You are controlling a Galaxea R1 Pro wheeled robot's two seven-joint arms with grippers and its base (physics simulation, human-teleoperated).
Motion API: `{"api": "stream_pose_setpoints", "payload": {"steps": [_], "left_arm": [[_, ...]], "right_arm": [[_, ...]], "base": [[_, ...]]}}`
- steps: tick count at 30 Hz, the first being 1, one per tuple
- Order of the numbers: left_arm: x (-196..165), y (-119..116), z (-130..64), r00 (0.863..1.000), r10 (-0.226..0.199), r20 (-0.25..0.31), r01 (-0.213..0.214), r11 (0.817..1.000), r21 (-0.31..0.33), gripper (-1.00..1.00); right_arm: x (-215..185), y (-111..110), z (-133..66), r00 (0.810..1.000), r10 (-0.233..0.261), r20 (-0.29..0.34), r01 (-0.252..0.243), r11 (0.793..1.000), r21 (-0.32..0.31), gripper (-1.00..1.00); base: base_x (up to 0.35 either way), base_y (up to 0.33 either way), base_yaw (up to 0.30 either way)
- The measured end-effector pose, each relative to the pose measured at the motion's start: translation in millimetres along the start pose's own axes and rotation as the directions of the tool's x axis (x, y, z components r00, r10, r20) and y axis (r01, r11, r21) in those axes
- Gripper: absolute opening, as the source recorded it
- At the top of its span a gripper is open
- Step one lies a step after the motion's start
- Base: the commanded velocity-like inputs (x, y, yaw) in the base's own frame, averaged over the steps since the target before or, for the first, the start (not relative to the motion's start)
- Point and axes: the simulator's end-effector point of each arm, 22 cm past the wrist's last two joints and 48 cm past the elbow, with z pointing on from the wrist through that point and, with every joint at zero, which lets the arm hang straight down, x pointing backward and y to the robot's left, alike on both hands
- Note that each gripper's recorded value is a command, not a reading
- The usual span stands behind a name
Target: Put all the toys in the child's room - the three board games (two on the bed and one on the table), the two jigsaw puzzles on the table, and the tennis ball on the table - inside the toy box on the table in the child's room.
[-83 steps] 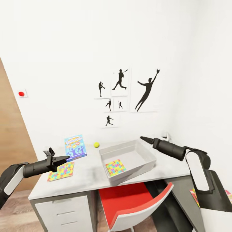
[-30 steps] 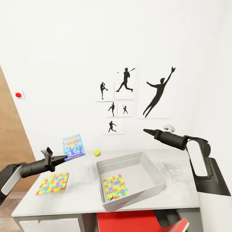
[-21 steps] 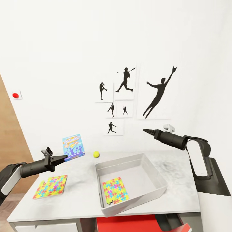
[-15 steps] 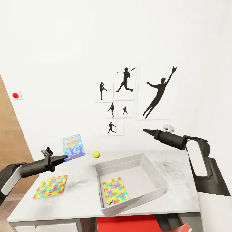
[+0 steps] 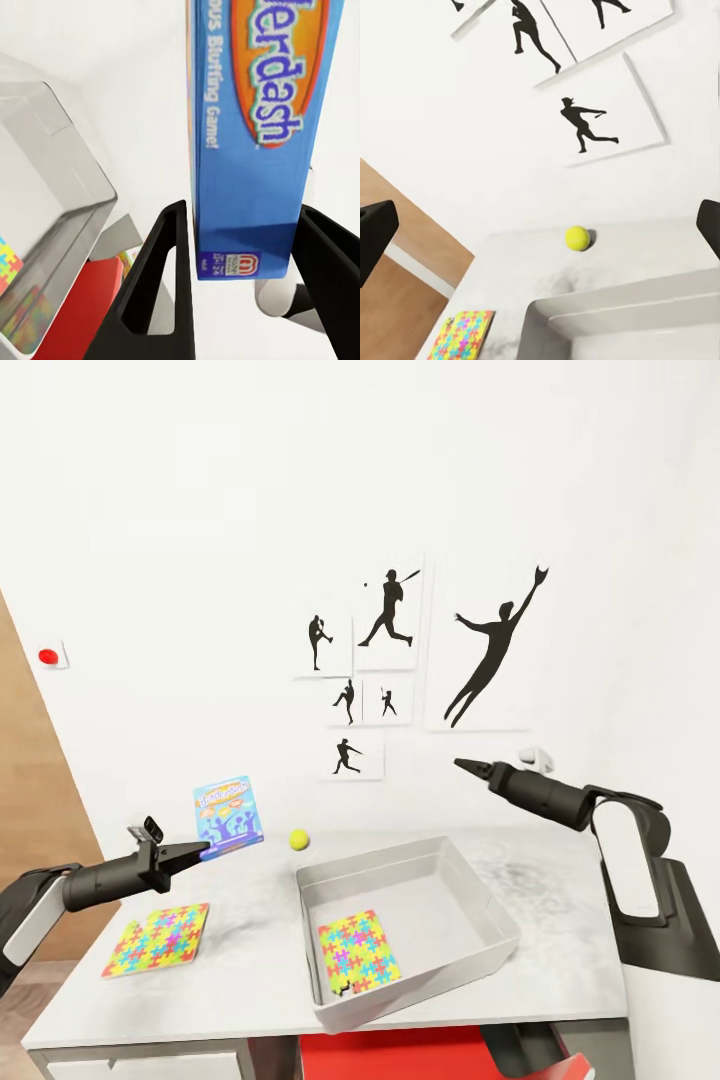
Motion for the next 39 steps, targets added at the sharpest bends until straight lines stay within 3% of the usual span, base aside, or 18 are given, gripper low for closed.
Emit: {"api": "stream_pose_setpoints", "payload": {"steps": [5, 10, 14, 20, 24, 25, 28, 30, 34, 39], "left_arm": [[0.6, -5.5, 3.0, 1.000, 0.010, -0.008, -0.010, 1.000, 0.010, -1.00], [9.1, -8.4, 19.1, 0.999, 0.018, -0.036, -0.017, 1.000, 0.025, -1.00], [30.7, -13.3, 63.0, 0.997, -0.004, -0.083, 0.011, 0.996, 0.087, -1.00], [52.0, -3.7, 131.5, 0.992, -0.018, -0.124, 0.024, 0.999, 0.049, -1.00], [66.9, -13.6, 167.7, 0.989, -0.028, -0.148, 0.040, 0.996, 0.081, -1.00], [81.7, -16.6, 185.1, 0.983, -0.033, -0.182, 0.050, 0.995, 0.089, -1.00], [114.2, -11.8, 210.9, 0.965, -0.034, -0.262, 0.051, 0.997, 0.058, -1.00], [128.0, -6.3, 220.0, 0.955, -0.036, -0.295, 0.047, 0.998, 0.030, -1.00], [137.3, 2.8, 224.2, 0.948, -0.048, -0.314, 0.049, 0.999, -0.004, -1.00], [145.9, 28.4, 218.0, 0.942, -0.118, -0.313, 0.104, 0.993, -0.061, -1.00]], "right_arm": [[4.7, -6.5, -7.0, 0.999, 0.034, 0.004, -0.034, 0.999, -0.011, 1.00], [11.2, -8.7, -9.3, 0.999, 0.051, -0.002, -0.051, 0.999, -0.017, 1.00], [11.4, -9.6, -10.3, 0.999, 0.053, -0.001, -0.053, 0.998, -0.016, 1.00], [7.2, -12.6, -14.8, 0.999, 0.052, 0.005, -0.052, 0.999, -0.015, 1.00], [4.9, -16.0, -17.7, 0.999, 0.046, 0.005, -0.046, 0.999, -0.009, 1.00], [4.3, -16.9, -18.5, 0.999, 0.045, 0.005, -0.045, 0.999, -0.007, 1.00], [3.3, -18.4, -19.7, 0.999, 0.043, 0.007, -0.043, 0.999, -0.004, 1.00], [0.8, -20.0, -21.6, 0.999, 0.047, 0.013, -0.047, 0.999, -0.003, 1.00], [-2.3, -21.3, -23.9, 0.998, 0.058, 0.023, -0.058, 0.998, -0.009, 1.00], [-2.2, -22.0, -23.7, 0.998, 0.065, 0.023, -0.064, 0.998, -0.010, 1.00]], "base": [[0.000, 0.000, 0.000], [0.000, 0.000, 0.000], [0.000, 0.000, 0.000], [0.000, 0.000, 0.000], [0.000, 0.000, 0.000], [0.000, 0.000, 0.000], [0.000, 0.000, 0.000], [0.000, 0.000, 0.000], [0.000, 0.000, 0.000], [0.000, 0.000, 0.000]]}}
